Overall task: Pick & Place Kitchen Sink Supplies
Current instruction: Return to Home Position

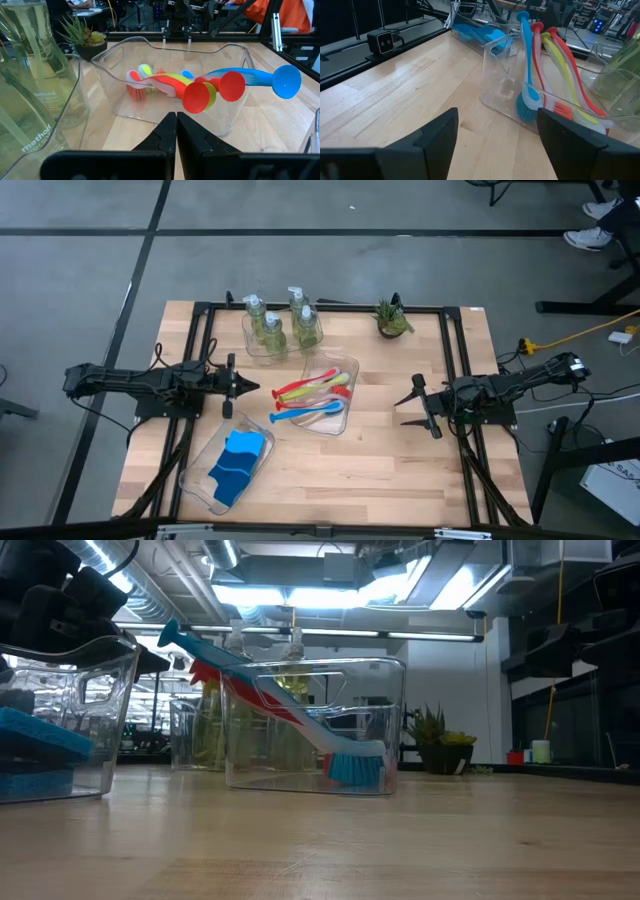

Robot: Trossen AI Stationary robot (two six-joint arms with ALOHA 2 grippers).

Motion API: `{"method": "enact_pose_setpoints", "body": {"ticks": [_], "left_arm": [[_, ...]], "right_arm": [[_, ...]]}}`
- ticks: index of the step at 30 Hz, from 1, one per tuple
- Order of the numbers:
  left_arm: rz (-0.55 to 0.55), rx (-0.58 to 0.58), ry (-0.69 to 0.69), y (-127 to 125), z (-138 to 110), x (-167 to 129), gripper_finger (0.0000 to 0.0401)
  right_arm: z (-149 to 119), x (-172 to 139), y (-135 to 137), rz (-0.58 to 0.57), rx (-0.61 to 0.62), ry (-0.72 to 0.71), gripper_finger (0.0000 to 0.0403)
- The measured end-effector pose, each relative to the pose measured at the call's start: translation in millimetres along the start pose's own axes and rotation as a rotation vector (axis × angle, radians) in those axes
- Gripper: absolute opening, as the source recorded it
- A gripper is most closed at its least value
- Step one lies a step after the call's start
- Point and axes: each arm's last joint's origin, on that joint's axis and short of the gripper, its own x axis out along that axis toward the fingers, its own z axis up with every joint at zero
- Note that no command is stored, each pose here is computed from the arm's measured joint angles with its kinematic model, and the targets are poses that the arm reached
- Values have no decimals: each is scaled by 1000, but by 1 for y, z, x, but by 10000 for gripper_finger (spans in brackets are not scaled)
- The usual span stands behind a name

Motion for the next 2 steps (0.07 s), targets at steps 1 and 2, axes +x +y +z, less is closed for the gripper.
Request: {"method": "enact_pose_setpoints", "body": {"ticks": [1, 2], "left_arm": [[0, 0, 0, 0, 0, 0, 8], [0, 0, 0, 0, 0, 0, 8]], "right_arm": [[0, 0, 0, 0, 0, 0, 266], [0, 0, 0, 0, 0, 0, 266]]}}
